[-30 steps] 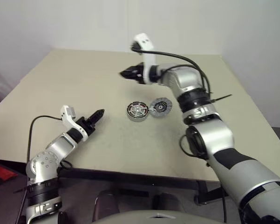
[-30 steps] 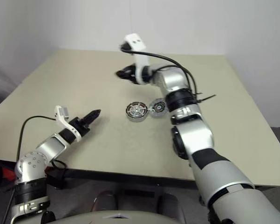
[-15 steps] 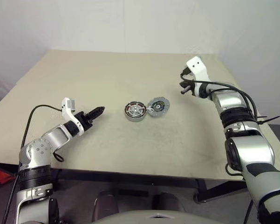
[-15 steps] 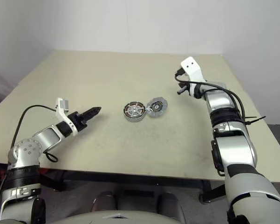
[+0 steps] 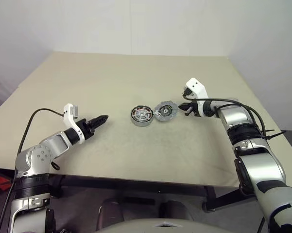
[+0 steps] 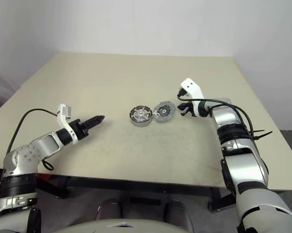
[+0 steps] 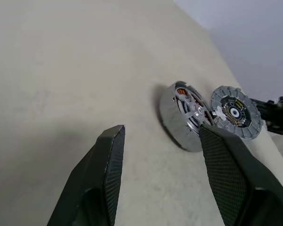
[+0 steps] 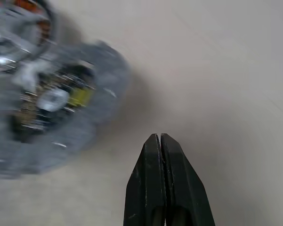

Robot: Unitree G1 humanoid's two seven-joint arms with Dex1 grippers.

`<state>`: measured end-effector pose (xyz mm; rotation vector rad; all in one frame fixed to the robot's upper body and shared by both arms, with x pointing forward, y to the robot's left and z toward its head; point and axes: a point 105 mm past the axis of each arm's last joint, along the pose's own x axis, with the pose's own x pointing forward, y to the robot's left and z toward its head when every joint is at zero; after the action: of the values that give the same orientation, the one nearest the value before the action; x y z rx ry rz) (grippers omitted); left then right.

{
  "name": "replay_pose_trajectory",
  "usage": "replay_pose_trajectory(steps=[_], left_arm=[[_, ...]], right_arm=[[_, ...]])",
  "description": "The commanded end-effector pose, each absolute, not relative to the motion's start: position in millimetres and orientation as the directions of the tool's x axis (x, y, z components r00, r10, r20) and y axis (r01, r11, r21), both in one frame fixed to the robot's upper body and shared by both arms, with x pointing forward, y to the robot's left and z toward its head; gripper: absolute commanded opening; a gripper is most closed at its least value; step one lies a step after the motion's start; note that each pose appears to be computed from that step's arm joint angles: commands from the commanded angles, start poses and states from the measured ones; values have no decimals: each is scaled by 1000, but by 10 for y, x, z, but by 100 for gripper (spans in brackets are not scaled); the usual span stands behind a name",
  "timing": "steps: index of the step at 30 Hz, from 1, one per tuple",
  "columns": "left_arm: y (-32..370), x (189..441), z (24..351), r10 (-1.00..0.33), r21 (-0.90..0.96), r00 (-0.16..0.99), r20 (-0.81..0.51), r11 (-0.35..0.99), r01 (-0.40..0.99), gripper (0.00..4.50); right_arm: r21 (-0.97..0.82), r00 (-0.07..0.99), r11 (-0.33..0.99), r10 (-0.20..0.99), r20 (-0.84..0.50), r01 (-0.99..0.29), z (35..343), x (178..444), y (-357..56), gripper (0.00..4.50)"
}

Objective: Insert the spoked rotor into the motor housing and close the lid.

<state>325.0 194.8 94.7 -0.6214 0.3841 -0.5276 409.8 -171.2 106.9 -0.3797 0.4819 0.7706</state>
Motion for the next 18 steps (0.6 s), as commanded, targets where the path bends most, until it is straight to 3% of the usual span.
replay_pose_trajectory(steps=[1,8,18], left_arm=[[2019,3272,1127,-552,-599,823,-132,706,378,264],[2022,3274,1113,-543,-603,830,-132,708,367,264],[2004,3276,1108,-535,-605,835,-131,710,360,264]], right_arm=[[-171,549,550,653,-521,-817,1309,4012,-1568,1],[-126,439,449,710,-551,-884,1231,3807,-1452,1],[-97,458,476,742,-490,-874,1438,3874,-1274,1]])
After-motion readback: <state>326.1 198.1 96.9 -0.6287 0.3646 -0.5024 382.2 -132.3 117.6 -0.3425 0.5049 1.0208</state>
